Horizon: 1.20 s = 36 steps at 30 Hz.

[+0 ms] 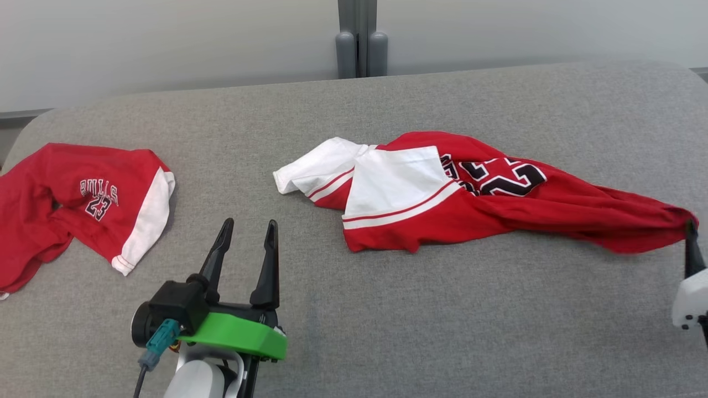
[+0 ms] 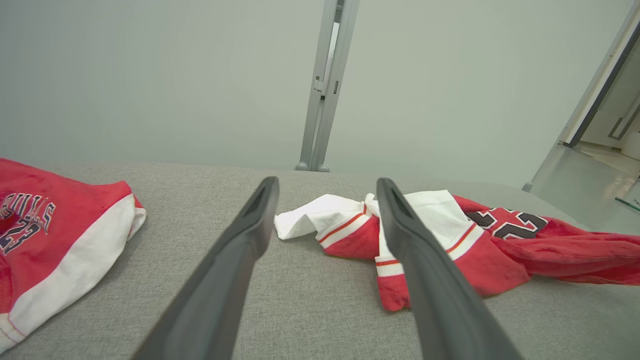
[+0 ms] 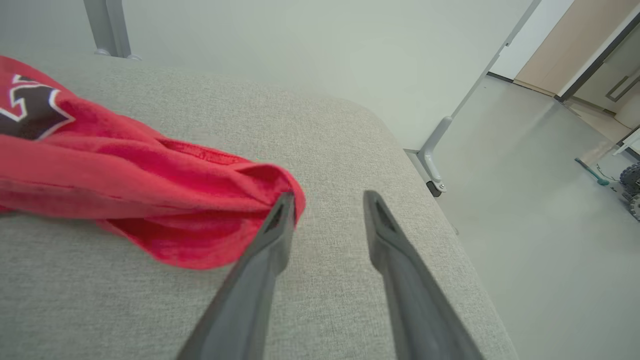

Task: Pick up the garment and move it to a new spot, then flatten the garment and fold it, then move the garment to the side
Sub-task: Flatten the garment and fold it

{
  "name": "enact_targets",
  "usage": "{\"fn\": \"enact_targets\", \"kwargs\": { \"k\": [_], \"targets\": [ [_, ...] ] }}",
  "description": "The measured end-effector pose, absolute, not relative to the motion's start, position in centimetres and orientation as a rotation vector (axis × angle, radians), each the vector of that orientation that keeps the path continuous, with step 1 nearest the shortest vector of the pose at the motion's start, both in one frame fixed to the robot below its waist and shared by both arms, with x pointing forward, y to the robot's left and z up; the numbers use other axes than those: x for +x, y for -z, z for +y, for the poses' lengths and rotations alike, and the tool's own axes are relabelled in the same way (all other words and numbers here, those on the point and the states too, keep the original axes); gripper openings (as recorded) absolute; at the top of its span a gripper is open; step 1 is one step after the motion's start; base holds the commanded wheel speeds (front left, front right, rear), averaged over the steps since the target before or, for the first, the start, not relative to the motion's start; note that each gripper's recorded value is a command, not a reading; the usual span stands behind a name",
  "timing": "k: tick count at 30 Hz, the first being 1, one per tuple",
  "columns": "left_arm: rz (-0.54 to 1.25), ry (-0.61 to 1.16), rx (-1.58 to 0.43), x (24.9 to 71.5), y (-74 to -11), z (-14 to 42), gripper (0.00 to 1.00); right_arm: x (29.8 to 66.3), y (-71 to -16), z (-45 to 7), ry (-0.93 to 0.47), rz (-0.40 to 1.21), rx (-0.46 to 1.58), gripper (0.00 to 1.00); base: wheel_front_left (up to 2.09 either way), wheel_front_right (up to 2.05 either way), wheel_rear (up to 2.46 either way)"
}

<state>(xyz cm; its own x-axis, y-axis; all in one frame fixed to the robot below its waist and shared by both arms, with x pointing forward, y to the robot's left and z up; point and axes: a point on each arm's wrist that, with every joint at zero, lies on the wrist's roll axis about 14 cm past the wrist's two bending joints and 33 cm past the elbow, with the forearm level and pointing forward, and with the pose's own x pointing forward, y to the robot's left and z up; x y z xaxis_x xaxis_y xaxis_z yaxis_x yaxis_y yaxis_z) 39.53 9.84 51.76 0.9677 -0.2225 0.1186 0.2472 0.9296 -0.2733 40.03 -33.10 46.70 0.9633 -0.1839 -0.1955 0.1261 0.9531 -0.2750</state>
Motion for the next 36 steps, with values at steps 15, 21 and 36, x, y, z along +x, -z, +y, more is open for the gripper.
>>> {"fn": "enact_targets", "kwargs": {
  "k": [15, 21, 36],
  "targets": [
    [-0.121, 0.235, -0.290, 39.7, -52.9, 10.1, 1.00, 41.5, -49.7, -17.4, -0.135, -0.031, -0.018, 1.00, 0.00, 0.00, 0.00],
    [-0.101, 0.237, -0.268, 39.3, -52.1, 10.1, 1.00, 40.9, -48.8, -12.4, -0.262, -0.009, 0.039, 1.00, 0.00, 0.00, 0.00],
    [-0.081, 0.145, -0.264, 38.4, -51.3, 13.1, 1.00, 46.7, -47.4, -8.3, -0.460, 0.097, -0.032, 1.00, 0.00, 0.00, 0.00]
  ]
}}
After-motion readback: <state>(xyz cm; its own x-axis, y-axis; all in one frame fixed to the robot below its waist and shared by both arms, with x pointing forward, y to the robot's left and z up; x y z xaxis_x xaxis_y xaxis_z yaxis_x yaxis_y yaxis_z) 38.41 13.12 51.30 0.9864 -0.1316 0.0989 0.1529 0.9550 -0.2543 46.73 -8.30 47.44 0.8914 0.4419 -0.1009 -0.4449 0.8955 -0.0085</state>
